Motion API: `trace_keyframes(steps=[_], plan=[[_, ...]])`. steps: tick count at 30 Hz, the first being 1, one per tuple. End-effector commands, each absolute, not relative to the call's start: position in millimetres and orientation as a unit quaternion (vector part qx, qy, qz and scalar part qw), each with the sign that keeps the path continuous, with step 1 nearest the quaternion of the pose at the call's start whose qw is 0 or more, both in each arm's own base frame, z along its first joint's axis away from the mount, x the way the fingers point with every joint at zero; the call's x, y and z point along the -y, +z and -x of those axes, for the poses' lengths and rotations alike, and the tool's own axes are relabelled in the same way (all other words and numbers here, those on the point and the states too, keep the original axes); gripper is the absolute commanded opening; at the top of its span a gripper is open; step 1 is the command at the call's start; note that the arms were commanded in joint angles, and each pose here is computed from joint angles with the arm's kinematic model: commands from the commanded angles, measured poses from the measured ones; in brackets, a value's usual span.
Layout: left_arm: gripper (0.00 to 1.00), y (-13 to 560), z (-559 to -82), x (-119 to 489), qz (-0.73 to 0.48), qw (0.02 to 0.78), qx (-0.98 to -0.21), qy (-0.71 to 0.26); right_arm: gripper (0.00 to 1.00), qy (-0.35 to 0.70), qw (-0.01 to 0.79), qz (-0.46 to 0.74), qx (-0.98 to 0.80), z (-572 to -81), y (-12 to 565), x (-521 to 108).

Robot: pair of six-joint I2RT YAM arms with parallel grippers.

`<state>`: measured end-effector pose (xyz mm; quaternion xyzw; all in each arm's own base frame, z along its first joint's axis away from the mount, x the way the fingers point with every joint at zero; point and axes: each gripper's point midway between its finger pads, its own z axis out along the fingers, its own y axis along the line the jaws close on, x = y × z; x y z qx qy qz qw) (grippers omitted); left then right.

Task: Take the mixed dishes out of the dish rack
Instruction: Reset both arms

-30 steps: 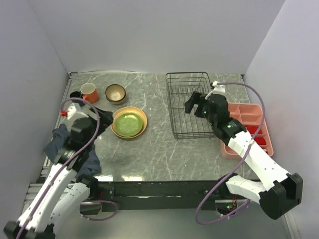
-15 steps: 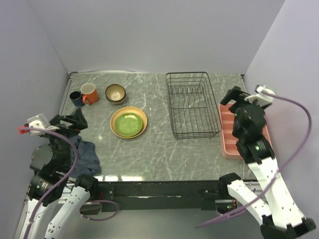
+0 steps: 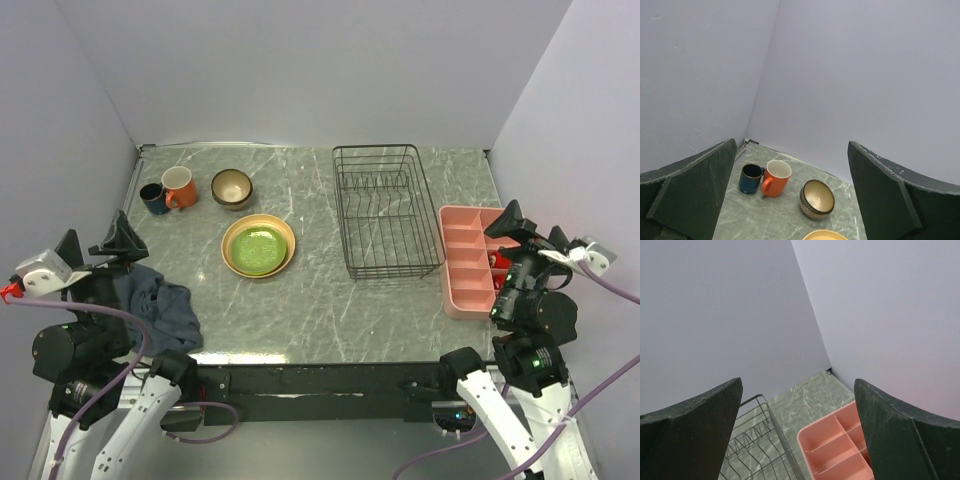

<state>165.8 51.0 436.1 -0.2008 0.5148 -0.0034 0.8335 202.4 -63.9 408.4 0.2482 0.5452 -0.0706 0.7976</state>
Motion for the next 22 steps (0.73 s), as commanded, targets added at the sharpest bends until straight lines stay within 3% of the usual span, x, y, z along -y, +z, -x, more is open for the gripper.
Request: trace_keyframes(steps=[1,22], plan=[[0.99,451,-160,-63,0.221,0.844,-0.488,0.018,1.0,-0.063,0.804,-0.28,-0.52,-195,410,71],[0.99,447,-183,-51,0.219,0.848,-0.482,0.006,1.0,-0.025,0.798,-0.278,-0.534,-208,403,58]])
